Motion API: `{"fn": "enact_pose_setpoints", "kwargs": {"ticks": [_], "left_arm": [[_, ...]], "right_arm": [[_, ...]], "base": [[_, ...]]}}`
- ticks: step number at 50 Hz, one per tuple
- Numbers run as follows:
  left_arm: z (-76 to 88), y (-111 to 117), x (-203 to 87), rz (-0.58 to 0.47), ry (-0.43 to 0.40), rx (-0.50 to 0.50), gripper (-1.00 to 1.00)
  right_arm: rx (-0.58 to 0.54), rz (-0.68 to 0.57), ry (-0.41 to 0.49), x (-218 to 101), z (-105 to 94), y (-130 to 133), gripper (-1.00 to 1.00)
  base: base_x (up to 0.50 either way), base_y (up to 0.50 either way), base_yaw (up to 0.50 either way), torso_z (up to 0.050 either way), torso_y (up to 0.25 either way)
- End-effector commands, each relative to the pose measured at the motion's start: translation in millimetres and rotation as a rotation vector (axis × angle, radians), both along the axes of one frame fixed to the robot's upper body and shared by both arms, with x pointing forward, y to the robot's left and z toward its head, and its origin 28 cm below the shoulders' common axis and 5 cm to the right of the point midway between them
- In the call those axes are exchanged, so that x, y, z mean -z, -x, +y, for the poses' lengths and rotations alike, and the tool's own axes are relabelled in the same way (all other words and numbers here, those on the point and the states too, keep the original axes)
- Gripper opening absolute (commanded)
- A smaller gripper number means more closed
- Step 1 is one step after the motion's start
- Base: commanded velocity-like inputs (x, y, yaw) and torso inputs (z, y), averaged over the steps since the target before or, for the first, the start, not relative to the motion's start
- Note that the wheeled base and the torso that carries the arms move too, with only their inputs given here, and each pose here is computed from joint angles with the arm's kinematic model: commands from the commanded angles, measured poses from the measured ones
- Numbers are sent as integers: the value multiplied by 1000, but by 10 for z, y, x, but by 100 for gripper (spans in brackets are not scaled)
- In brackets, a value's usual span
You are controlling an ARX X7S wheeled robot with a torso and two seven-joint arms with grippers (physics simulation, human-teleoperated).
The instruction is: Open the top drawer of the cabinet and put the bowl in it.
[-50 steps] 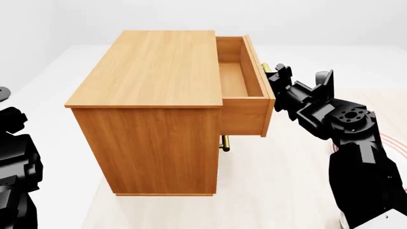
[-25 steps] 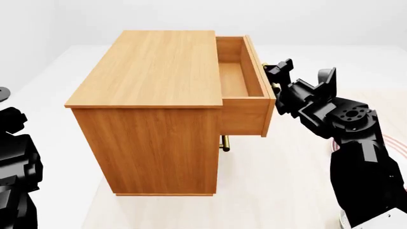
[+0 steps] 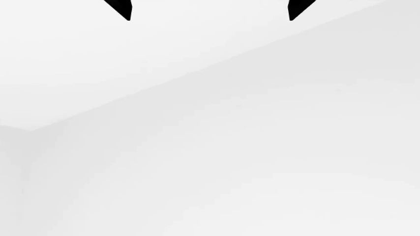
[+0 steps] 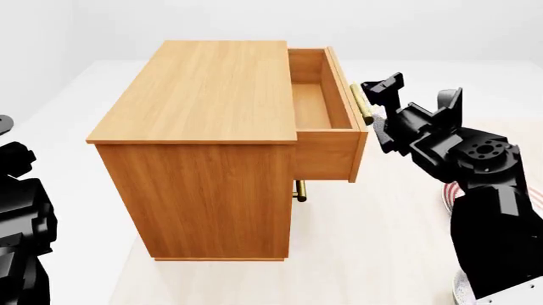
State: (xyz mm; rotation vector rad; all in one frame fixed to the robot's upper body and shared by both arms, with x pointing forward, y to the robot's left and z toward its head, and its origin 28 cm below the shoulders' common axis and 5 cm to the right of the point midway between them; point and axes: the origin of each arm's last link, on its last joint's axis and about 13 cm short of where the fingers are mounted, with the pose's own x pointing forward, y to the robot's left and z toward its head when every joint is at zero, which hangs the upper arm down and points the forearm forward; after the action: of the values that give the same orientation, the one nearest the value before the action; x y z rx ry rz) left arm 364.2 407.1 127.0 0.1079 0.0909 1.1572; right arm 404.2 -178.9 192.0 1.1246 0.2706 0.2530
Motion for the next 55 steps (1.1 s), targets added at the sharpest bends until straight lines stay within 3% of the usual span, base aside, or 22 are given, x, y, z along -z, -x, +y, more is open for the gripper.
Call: {"fn": "enact_pose_setpoints", "kwargs": {"ticks": [1, 7, 12, 15, 20, 26, 38, 46, 55], "left_arm": [[-1, -4, -8, -4, 2, 2, 100], [-9, -9, -10, -7, 6, 5, 100], [-12, -10, -8, -10, 9, 7, 100], [-11, -7, -3, -11, 11, 8, 100], [-6, -3, 1, -11, 14, 8, 100], [2, 5, 10, -13, 15, 7, 100], [3, 22, 49, -13, 25, 5, 100], [-4, 26, 66, -11, 27, 9, 100], [1, 43, 99, -7, 30, 8, 100]], "right_arm": [[141, 39, 33, -106, -325, 92, 100], [247, 44, 106, -286, -524, 214, 100], [275, 9, 230, -544, -537, 292, 100], [277, -42, 347, -842, -482, 354, 100], [320, -143, 626, -1455, -323, 460, 100], [287, -210, 841, -2007, -97, 537, 100], [2, -259, 981, -2360, 394, 602, 100], [-122, -262, 992, -2299, 625, 542, 100], [-264, -160, 993, -2112, 741, 494, 100]], "base": [[0, 0, 0, 0, 0], [0, 0, 0, 0, 0], [0, 0, 0, 0, 0], [0, 0, 0, 0, 0], [0, 0, 0, 0, 0], [0, 0, 0, 0, 0], [0, 0, 0, 0, 0], [0, 0, 0, 0, 0], [0, 0, 0, 0, 0]]}}
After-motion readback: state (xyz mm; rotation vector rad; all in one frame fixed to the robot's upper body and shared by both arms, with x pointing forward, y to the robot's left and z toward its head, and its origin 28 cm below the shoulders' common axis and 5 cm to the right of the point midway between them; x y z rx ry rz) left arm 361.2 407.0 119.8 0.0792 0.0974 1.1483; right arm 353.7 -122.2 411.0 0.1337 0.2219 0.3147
